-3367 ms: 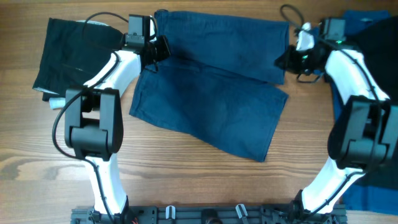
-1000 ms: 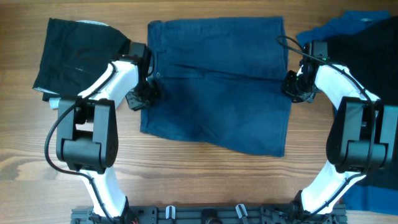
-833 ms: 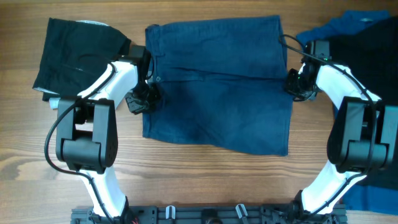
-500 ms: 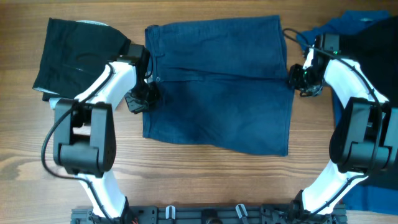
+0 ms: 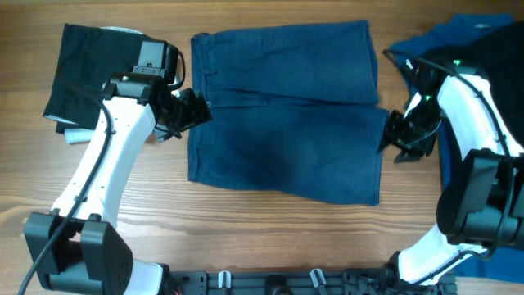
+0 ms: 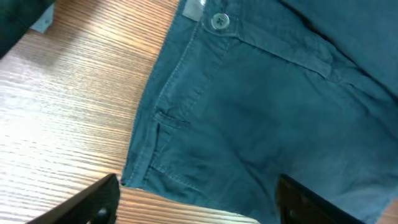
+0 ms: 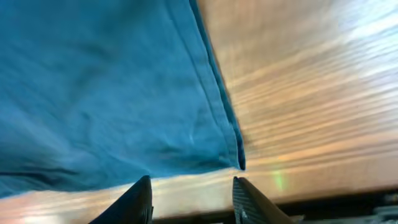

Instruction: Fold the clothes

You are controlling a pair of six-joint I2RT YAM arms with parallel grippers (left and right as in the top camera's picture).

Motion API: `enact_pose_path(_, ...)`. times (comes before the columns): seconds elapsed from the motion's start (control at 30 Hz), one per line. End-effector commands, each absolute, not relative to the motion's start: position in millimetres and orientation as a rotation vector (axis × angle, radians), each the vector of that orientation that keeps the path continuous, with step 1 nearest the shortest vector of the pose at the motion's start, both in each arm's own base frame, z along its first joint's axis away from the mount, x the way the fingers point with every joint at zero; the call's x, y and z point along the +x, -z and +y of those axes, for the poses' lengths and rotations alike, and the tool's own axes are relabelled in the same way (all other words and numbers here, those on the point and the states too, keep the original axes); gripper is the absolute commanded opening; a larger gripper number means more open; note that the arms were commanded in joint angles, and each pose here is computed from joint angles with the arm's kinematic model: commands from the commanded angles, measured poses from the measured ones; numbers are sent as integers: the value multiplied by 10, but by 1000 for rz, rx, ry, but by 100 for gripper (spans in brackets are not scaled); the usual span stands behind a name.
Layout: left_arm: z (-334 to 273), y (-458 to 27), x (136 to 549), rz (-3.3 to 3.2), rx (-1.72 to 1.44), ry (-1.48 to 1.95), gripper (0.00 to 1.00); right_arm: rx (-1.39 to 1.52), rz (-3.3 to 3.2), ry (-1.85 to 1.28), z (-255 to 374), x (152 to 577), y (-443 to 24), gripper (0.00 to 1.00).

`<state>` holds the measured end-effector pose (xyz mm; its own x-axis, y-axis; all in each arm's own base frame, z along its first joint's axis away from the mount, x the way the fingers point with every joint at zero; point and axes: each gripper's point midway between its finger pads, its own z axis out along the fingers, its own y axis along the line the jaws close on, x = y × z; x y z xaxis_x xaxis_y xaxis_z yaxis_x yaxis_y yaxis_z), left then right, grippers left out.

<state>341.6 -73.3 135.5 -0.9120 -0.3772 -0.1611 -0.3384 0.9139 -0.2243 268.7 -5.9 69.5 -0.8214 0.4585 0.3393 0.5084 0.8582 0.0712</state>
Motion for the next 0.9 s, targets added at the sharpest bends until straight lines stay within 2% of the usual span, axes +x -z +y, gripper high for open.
enact_pose_path(0.0,-618,-1358,3492,2840,-547,182,86,-808,-2614,266,79,2402,-581,42)
enact_pose_path(0.23,-617,-1373,3545,2818,-542,185,89,-864,-2538,246,146,2019,-449,44)
enact_pose_path(0.67,-619,-1370,3552,2814,-542,186,89,-1141,-2513,284,246,1796,16,52)
enact_pose_path(0.8,-619,-1369,3551,2815,-542,186,89,-1176,-2534,290,242,1773,172,51)
enact_pose_path(0.87,-619,-1369,3550,2815,-542,186,89,-1180,-2554,291,226,1811,192,45)
